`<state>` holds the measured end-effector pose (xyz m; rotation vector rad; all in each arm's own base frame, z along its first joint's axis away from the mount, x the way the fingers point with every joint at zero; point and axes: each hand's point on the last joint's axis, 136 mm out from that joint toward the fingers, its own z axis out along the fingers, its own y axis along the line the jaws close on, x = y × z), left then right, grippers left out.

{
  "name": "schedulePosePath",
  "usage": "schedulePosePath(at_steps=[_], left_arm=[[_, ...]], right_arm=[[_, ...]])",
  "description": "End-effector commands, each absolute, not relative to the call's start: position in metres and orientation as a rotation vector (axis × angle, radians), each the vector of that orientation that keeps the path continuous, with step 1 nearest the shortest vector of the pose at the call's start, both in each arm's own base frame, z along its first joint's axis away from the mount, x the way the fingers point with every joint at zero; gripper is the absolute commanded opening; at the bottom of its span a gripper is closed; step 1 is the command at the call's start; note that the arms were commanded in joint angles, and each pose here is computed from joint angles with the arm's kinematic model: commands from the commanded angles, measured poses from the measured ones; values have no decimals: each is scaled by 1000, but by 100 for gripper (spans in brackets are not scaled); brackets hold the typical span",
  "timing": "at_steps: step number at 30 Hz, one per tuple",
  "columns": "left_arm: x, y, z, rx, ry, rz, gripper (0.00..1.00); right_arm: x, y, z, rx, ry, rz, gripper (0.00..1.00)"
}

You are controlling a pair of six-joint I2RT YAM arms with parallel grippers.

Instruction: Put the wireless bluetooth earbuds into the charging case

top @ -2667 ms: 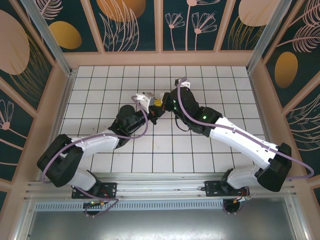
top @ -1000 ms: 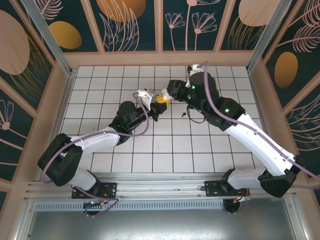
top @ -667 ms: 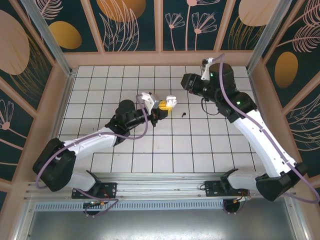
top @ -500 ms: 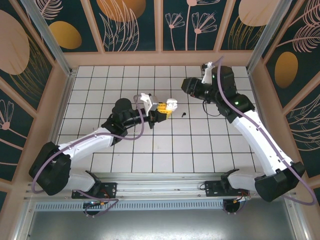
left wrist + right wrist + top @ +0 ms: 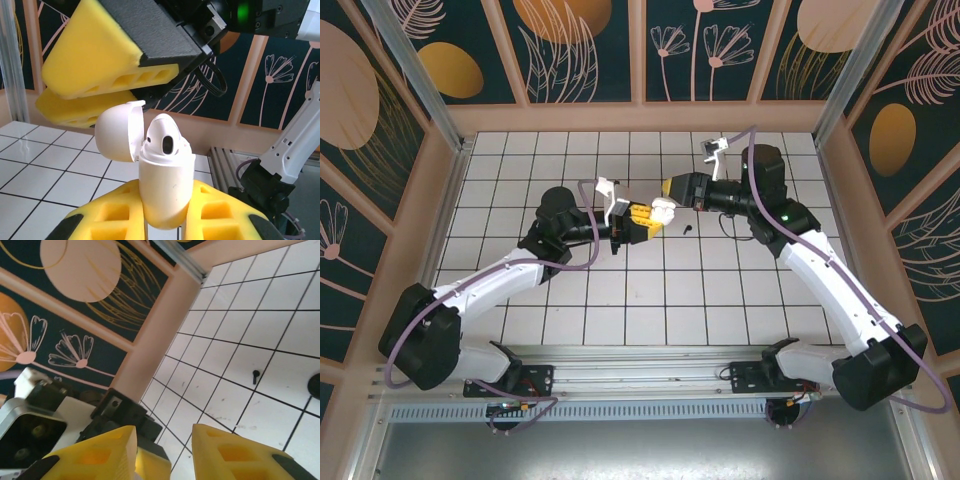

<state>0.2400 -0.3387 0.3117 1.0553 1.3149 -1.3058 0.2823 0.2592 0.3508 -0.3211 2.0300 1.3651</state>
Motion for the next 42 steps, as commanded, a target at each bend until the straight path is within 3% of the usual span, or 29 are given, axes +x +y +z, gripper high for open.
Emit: schedulePosePath(at_steps=[1,27,42], left_arm=[[238,-338,331,1059,1244,-1334,0],[264,-337,325,952,1310,-1347,0],[266,-330,343,860,1286,-1449,0]], right_arm=[[270,264,366,-422,1945,1438,31],[243,277,367,-548,1958,1521,26],[252,288,307,-562,2105,1319,18]])
